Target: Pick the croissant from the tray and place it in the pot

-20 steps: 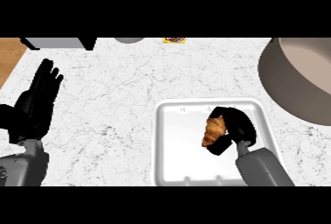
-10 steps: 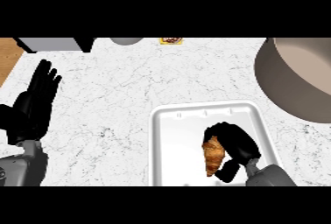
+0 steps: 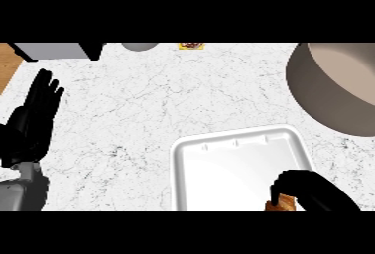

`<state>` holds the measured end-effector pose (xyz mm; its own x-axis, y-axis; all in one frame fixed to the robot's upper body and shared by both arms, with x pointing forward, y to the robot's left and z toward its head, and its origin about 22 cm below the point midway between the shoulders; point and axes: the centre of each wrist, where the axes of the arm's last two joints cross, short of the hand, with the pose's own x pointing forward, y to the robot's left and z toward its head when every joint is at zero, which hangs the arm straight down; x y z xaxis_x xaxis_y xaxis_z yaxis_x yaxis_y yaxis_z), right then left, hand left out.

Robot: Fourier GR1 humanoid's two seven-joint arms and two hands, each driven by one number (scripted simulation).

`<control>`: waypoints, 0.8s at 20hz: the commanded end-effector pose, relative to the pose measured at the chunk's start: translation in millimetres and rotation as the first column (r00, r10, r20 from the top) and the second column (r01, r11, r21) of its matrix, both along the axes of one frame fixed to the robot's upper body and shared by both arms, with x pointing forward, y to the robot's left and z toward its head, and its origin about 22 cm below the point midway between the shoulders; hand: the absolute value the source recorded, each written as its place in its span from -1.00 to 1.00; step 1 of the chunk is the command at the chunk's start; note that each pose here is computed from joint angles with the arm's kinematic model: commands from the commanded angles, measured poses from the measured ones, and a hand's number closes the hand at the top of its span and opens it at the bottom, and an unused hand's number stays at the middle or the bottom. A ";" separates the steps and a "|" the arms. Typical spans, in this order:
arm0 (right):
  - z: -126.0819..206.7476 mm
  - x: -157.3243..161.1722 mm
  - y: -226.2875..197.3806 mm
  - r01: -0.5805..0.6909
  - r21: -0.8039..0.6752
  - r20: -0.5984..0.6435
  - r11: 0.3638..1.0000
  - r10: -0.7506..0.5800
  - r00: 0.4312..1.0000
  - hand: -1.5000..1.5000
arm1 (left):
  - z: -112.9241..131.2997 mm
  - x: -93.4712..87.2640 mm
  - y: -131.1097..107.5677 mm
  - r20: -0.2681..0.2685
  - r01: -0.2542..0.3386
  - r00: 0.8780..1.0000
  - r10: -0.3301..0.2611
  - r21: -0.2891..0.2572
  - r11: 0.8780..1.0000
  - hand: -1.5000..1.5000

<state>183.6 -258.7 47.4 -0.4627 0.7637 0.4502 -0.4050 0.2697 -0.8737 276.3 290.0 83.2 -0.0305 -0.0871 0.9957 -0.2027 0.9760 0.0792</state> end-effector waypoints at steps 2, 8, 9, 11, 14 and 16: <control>44.5 0.6 -30.9 0.128 0.216 0.202 0.968 -0.173 0.964 1.00 | -1.3 0.9 -7.1 0.014 0.009 1.000 -0.009 0.001 1.000 0.00; 95.4 -3.9 -59.5 0.259 0.405 0.308 0.877 -0.397 0.865 1.00 | -8.1 -10.5 -1.9 0.010 0.019 1.000 -0.019 0.001 1.000 0.00; 101.7 -6.6 -73.0 0.252 0.444 0.316 0.860 -0.414 0.854 1.00 | 3.0 5.1 4.7 -0.008 0.012 1.000 -0.012 0.008 1.000 0.00; 106.8 7.7 -82.5 0.283 0.502 0.301 0.817 -0.471 0.829 1.00 | 1.2 2.3 -15.1 0.008 0.015 1.000 -0.015 0.010 1.000 0.00; 135.5 17.3 -105.0 0.340 0.487 0.333 0.805 -0.531 0.779 1.00 | 0.4 1.4 -19.8 0.018 0.025 1.000 -0.025 0.005 1.000 0.00; 133.0 15.2 -129.3 0.364 0.492 0.308 0.791 -0.550 0.777 1.00 | -10.0 -10.5 -3.2 0.004 0.042 0.999 -0.042 -0.010 0.999 0.00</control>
